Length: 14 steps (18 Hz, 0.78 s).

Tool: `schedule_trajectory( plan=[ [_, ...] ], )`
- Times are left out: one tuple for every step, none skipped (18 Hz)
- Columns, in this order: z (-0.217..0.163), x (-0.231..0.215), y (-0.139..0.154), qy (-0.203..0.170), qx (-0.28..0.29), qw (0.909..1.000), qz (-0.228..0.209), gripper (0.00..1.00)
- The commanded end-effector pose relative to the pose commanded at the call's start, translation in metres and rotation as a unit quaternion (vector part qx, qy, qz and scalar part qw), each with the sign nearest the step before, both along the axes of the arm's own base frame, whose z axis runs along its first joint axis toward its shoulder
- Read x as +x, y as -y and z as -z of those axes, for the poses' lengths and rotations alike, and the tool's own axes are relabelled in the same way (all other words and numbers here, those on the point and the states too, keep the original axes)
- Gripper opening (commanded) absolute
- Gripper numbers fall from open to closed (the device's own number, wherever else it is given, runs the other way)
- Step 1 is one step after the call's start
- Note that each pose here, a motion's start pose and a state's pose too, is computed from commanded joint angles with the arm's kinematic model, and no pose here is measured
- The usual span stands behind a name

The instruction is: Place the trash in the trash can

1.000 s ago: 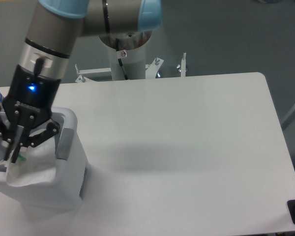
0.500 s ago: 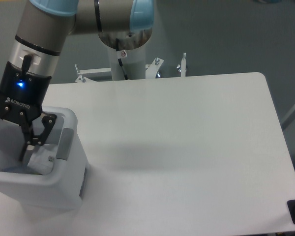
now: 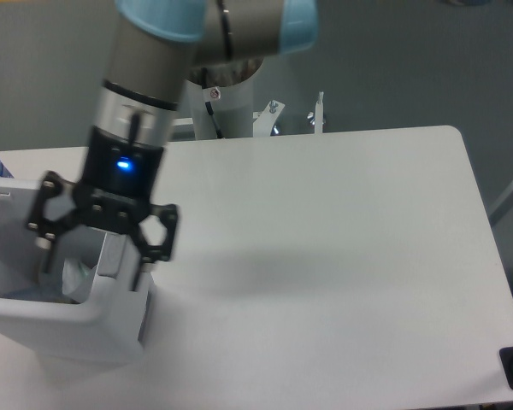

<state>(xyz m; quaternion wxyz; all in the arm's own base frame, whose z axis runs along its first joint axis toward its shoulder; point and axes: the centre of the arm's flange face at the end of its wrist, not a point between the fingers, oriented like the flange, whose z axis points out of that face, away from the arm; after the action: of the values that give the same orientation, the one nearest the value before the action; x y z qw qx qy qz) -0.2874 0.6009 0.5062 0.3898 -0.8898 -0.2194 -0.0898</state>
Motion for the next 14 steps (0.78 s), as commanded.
schedule_trajectory(
  plan=[
    [0.008,-0.009,0.004,-0.002,-0.007,0.9999,-0.007,1.00],
    [0.013,-0.017,0.008,-0.011,-0.015,0.9998,-0.012,1.00],
    [0.019,-0.024,0.012,-0.025,-0.027,0.9992,-0.013,1.00],
    [0.029,-0.032,0.016,-0.041,-0.042,0.9982,-0.013,1.00],
    [0.039,-0.041,0.022,-0.058,-0.059,0.9965,-0.013,1.00],
    [0.054,-0.052,0.030,-0.074,-0.082,0.9938,-0.015,1.00],
    [0.062,-0.059,0.036,-0.082,-0.096,0.9919,-0.017,1.00],
    [0.110,-0.084,0.069,-0.110,-0.160,0.9809,-0.002,1.00],
    [0.128,-0.091,0.083,-0.119,-0.180,0.9763,0.013,1.00],
    [0.139,-0.097,0.093,-0.127,-0.192,0.9726,0.031,1.00],
    [0.143,-0.105,0.103,-0.137,-0.199,0.9693,0.044,1.00],
    [0.144,-0.113,0.111,-0.150,-0.203,0.9660,0.057,1.00],
    [0.142,-0.120,0.116,-0.164,-0.206,0.9620,0.070,1.00],
    [0.141,-0.126,0.119,-0.175,-0.210,0.9579,0.086,1.00]
  ],
)
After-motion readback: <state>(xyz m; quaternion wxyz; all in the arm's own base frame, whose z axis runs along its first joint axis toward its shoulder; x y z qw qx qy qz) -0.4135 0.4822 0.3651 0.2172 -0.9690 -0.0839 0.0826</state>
